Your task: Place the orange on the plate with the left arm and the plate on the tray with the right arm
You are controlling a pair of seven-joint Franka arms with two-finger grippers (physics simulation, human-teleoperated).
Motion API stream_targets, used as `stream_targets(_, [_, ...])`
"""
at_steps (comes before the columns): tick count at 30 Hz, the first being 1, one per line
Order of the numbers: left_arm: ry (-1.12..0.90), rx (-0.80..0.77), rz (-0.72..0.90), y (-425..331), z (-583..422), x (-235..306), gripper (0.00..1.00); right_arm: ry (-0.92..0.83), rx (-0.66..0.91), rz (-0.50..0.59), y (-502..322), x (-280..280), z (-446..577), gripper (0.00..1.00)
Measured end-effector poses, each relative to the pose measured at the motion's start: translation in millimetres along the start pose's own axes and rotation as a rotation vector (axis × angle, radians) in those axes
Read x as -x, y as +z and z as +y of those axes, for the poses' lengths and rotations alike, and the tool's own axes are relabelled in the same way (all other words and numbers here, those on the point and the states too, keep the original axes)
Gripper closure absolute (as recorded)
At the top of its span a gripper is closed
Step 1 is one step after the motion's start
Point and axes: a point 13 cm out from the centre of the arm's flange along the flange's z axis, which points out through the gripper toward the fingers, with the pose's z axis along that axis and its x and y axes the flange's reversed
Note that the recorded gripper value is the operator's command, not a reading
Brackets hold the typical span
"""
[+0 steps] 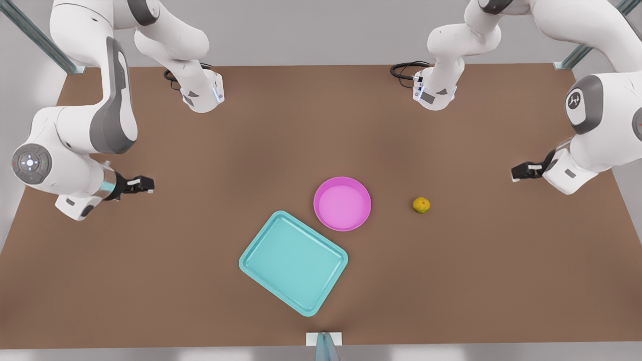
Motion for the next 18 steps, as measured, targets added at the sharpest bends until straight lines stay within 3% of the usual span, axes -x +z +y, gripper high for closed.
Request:
stream_targets(3, [0.006, -0.003, 0.033, 27.7, -7.0, 13.0, 0.00, -0.019, -0.008, -0.028, -2.1, 7.5, -0.4, 0.00])
stream_targets(6, [0.161, 0.021, 0.267, 177.9, -104.4, 19.8, 0.00, -0.034, -0.013, -0.047, -4.1, 12.1, -0.5, 0.00])
stream_targets(9, [0.196, 0.057, 0.376, 305.1, -125.4, -41.6, 0.00, -0.047, -0.016, -0.057, -4.3, 15.1, -0.1, 0.00])
stream_targets(11, [0.173, 0.051, 0.307, 343.3, -117.1, -55.8, 0.00, -0.054, -0.017, -0.061, -4.6, 16.3, 0.1, 0.00])
stream_targets(18, [0.157, 0.020, 0.042, 353.8, -138.9, -19.5, 0.00, -0.068, -0.018, -0.065, -3.1, 17.8, -1.9, 0.00])
